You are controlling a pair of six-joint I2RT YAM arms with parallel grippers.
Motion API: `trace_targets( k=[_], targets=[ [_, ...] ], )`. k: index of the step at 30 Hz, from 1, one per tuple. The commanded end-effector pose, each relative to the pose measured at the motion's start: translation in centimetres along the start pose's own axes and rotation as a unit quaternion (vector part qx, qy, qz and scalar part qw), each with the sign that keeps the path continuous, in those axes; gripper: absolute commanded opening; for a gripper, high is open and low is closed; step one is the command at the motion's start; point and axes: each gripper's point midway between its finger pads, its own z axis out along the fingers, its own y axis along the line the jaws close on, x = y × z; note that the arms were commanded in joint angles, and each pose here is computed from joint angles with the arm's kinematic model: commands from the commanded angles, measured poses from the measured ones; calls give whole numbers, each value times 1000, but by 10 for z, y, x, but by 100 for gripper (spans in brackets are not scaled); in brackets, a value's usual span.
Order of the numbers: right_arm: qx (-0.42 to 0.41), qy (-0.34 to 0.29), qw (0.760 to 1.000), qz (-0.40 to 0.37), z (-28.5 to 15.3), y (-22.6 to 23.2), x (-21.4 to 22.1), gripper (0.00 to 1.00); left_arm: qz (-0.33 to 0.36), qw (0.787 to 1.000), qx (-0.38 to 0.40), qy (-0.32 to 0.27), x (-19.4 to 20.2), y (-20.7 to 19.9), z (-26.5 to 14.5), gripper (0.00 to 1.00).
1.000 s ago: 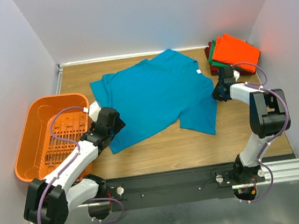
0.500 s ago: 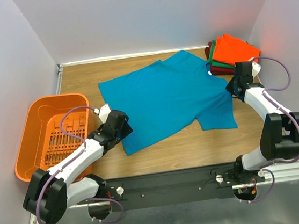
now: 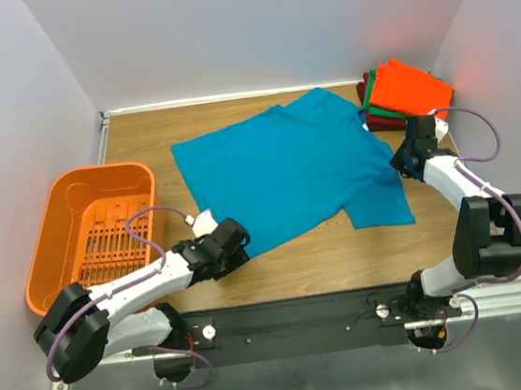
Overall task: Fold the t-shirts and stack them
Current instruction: Flatten the tshirt out
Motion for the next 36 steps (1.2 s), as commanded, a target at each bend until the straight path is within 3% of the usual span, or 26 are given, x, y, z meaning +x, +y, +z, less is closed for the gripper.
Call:
trace_targets(
  k=[1, 14, 24, 36],
  targets=[
    [-7, 14, 1000, -4, -1, -1, 9, 1, -39, 998, -49, 30, 26, 27, 3, 65],
    [-24, 13, 1000, -2, -5, 4, 9, 1, -53, 996, -73, -25, 4, 21, -9, 65],
    [-28, 13, 1000, -3, -6, 4, 10, 1, -7, 988, -151, -21, 8, 33, 9, 64],
    [-40, 17, 999, -3, -6, 8, 12, 1, -7, 984, -174, -39, 5, 39, 17, 64]
  ],
)
